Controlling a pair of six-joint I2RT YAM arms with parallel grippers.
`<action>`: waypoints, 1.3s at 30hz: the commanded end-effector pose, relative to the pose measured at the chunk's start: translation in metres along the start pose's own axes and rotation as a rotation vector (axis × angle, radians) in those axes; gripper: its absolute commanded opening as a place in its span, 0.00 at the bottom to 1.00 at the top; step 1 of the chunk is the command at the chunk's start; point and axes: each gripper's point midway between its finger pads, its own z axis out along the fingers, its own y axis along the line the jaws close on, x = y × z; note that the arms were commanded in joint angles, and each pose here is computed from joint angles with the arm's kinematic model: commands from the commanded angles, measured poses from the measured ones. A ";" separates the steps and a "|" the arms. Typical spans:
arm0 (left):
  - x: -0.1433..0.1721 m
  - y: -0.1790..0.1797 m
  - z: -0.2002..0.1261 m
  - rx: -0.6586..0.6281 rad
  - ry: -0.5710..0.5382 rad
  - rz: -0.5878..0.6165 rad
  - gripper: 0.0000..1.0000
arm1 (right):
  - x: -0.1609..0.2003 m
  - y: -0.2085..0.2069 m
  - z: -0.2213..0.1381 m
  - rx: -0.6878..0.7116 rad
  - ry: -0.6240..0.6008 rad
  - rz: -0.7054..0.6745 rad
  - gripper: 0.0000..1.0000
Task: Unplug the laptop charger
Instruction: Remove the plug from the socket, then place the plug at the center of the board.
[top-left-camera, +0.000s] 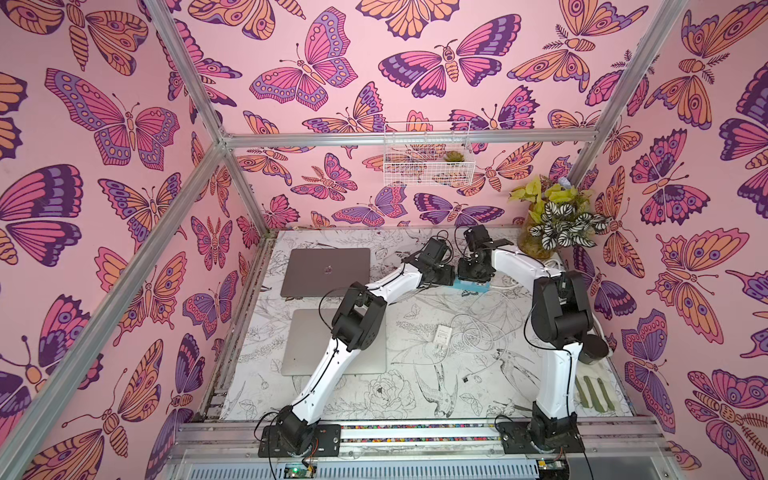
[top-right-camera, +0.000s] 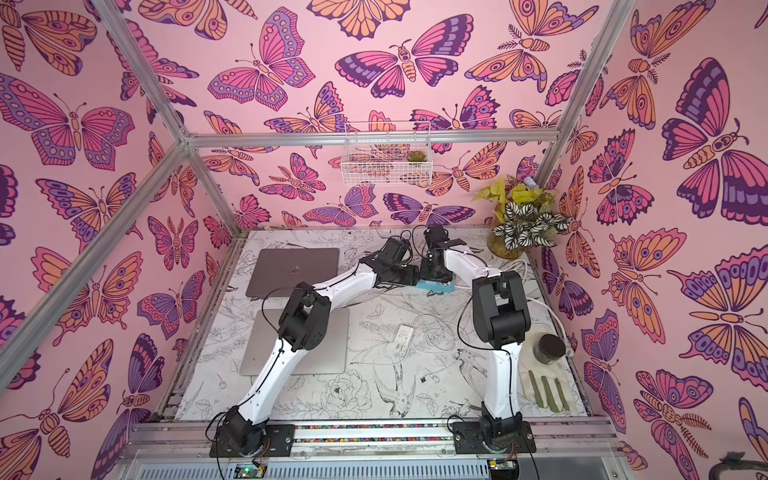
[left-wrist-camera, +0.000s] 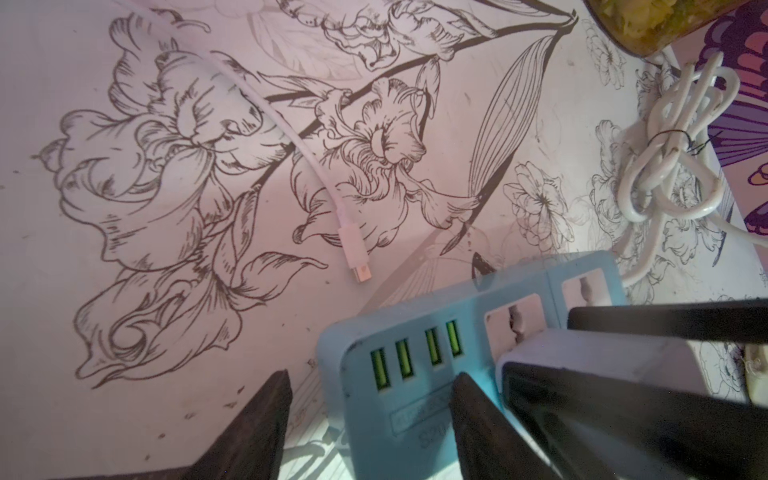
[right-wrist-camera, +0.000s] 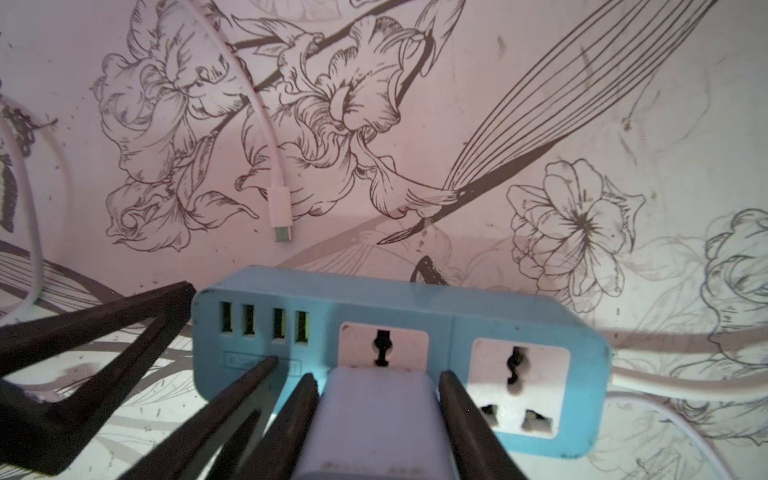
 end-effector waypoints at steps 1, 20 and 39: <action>0.051 0.025 0.025 -0.065 0.141 -0.009 0.63 | -0.017 0.017 -0.019 0.021 -0.050 -0.075 0.14; -0.029 -0.005 -0.054 -0.051 -0.052 0.045 0.72 | -0.026 0.021 -0.107 -0.075 -0.161 -0.061 0.14; 0.028 0.084 -0.258 -0.280 -0.461 0.007 0.76 | 0.016 0.101 -0.080 -0.148 0.177 -0.360 0.14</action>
